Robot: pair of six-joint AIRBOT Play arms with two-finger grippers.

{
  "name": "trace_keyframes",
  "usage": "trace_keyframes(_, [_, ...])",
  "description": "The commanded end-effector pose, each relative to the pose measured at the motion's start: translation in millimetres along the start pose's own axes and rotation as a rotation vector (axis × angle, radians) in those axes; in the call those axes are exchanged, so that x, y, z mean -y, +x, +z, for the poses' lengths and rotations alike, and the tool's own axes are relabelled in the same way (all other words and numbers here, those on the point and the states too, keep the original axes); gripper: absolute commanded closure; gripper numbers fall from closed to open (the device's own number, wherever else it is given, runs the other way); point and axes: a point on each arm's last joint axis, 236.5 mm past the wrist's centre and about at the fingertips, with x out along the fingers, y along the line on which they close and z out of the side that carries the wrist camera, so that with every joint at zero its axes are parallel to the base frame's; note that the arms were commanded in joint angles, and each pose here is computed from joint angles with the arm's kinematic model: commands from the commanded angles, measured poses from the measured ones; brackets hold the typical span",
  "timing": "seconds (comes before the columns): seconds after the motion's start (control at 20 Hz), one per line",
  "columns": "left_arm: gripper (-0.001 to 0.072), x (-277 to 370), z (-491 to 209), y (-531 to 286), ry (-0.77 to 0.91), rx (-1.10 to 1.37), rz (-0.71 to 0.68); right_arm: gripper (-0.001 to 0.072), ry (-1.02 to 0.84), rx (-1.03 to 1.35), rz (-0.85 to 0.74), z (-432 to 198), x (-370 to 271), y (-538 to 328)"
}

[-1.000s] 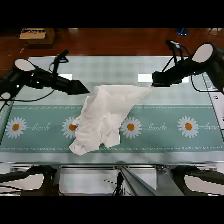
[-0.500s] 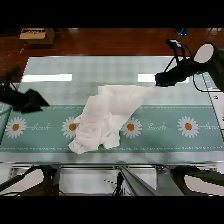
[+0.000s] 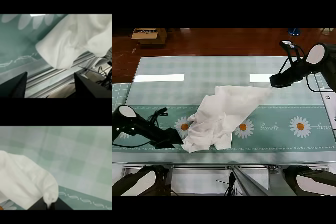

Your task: Fold the shirts.

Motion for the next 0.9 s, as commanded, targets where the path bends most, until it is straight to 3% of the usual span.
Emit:
trace_keyframes(0.0, [0.0038, 22, 13, 22, 0.029, 0.049, -0.047, 0.0676, -0.007, -0.014, -0.024, -3, 5, 0])
trace_keyframes(0.15, [0.0053, 36, 21, 34, 0.042, 0.057, -0.072, 0.0676, -0.009, -0.016, -0.029, -4, 7, 0])
trace_keyframes(0.2, [0.0100, 40, 20, 40, 0.045, 0.043, -0.079, 0.0676, -0.009, -0.016, -0.028, -4, 7, 0])
trace_keyframes(0.25, [0.0262, 41, 20, 44, 0.049, 0.032, -0.074, 0.0676, -0.008, -0.016, -0.029, -4, 7, 0])
trace_keyframes(0.3, [0.0360, 40, 20, 47, 0.052, 0.028, -0.066, 0.0676, -0.008, -0.017, -0.028, -4, 7, 0])
trace_keyframes(0.35, [0.0563, 40, 20, 49, 0.052, 0.023, -0.067, 0.0676, -0.008, -0.020, -0.028, -5, 7, 0])
trace_keyframes(0.4, [0.0680, 42, 19, 48, 0.064, 0.019, -0.073, 0.0676, -0.008, -0.023, -0.028, -5, 6, 0])
trace_keyframes(0.65, [0.0682, 67, 25, 21, 0.204, 0.053, -0.092, 0.0676, -0.024, -0.051, -0.076, -12, 18, -1])
trace_keyframes(0.85, [0.0683, 129, 60, -79, 0.413, 0.388, -0.078, 0.0676, -0.028, -0.021, -0.085, -9, 18, -15])
